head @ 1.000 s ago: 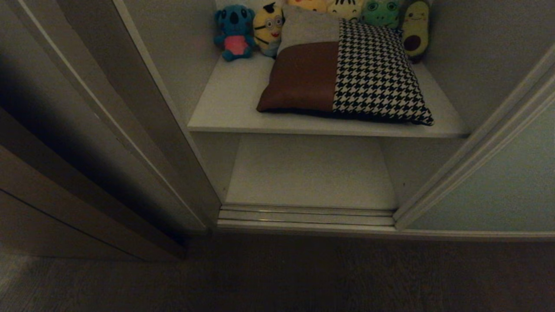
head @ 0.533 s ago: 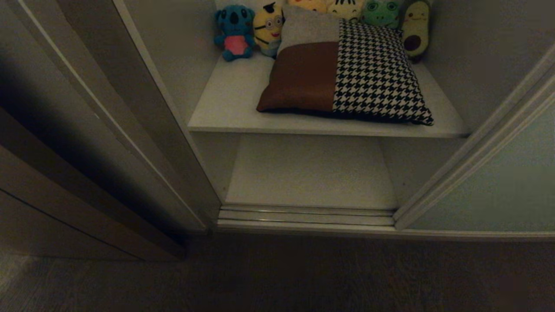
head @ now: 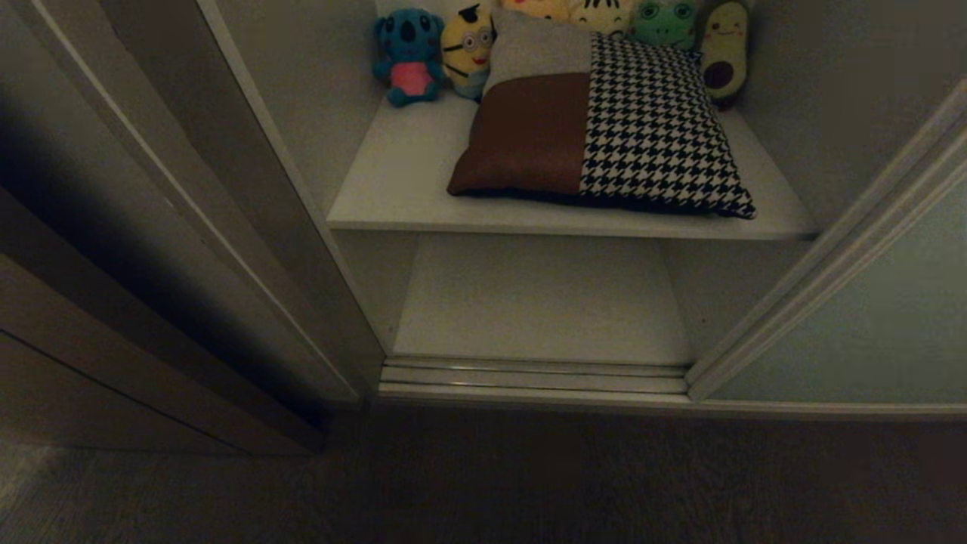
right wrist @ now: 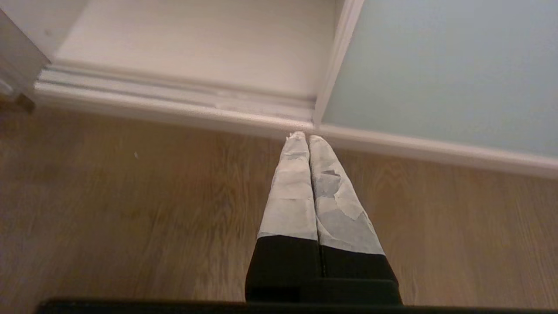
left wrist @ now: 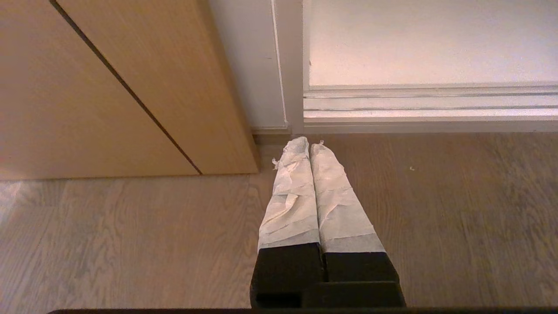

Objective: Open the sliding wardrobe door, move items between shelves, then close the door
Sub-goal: Close the door

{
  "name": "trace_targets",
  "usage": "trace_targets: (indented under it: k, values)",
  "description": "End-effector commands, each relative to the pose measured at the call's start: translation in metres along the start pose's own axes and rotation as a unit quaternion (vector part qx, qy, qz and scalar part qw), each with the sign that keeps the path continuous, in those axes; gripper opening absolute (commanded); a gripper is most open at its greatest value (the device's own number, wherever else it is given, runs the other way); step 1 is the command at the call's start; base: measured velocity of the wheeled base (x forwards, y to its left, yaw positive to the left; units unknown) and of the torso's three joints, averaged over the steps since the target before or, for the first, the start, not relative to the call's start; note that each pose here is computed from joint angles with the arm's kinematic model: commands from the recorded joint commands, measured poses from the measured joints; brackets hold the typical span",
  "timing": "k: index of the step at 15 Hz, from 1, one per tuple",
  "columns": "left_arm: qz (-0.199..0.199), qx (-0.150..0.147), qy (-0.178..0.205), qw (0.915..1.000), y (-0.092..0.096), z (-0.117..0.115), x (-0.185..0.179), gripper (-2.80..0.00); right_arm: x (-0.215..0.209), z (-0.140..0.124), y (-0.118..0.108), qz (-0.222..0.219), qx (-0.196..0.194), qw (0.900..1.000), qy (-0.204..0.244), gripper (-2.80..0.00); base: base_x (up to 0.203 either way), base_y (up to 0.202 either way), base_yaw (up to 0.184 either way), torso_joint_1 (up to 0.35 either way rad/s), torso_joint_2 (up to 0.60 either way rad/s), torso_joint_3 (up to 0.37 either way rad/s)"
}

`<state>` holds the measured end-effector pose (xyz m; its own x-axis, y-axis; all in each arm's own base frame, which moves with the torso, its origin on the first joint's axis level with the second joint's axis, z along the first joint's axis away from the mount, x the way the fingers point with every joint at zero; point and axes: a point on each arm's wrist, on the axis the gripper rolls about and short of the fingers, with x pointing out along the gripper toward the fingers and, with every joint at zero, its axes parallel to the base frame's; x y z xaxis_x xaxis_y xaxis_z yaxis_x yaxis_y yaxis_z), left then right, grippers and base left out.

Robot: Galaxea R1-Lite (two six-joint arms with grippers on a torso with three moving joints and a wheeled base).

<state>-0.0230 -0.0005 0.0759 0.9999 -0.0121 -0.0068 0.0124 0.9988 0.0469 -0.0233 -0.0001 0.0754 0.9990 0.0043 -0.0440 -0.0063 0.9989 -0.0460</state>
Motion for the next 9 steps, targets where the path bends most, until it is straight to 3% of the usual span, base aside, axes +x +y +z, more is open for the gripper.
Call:
trace_targets:
  k: [1,4,6,9]
  values:
    - [0.0,0.0,0.001,1.0,0.0,0.0,0.0,-2.8,-0.005,0.021,-0.001,-0.003,0.007,1.0,-0.013,-2.8,0.0,0.0,0.0,0.0,0.0,0.0]
    - [0.0,0.0,0.001,1.0,0.0,0.0,0.0,-2.8,-0.041,0.087,-0.004,-0.005,0.043,0.995,-0.091,-2.8,0.0,0.0,0.0,0.0,0.0,0.0]
    - [0.0,0.0,0.001,1.0,0.0,0.0,0.0,-2.8,-0.062,0.119,-0.006,-0.009,0.053,0.994,-0.09,-2.8,0.0,0.0,0.0,0.0,0.0,0.0]
    - [0.0,0.0,0.001,1.0,0.0,0.0,0.0,-2.8,-0.06,0.179,-0.009,-0.041,0.059,0.994,-0.081,-2.8,0.0,0.0,0.0,0.0,0.0,0.0]
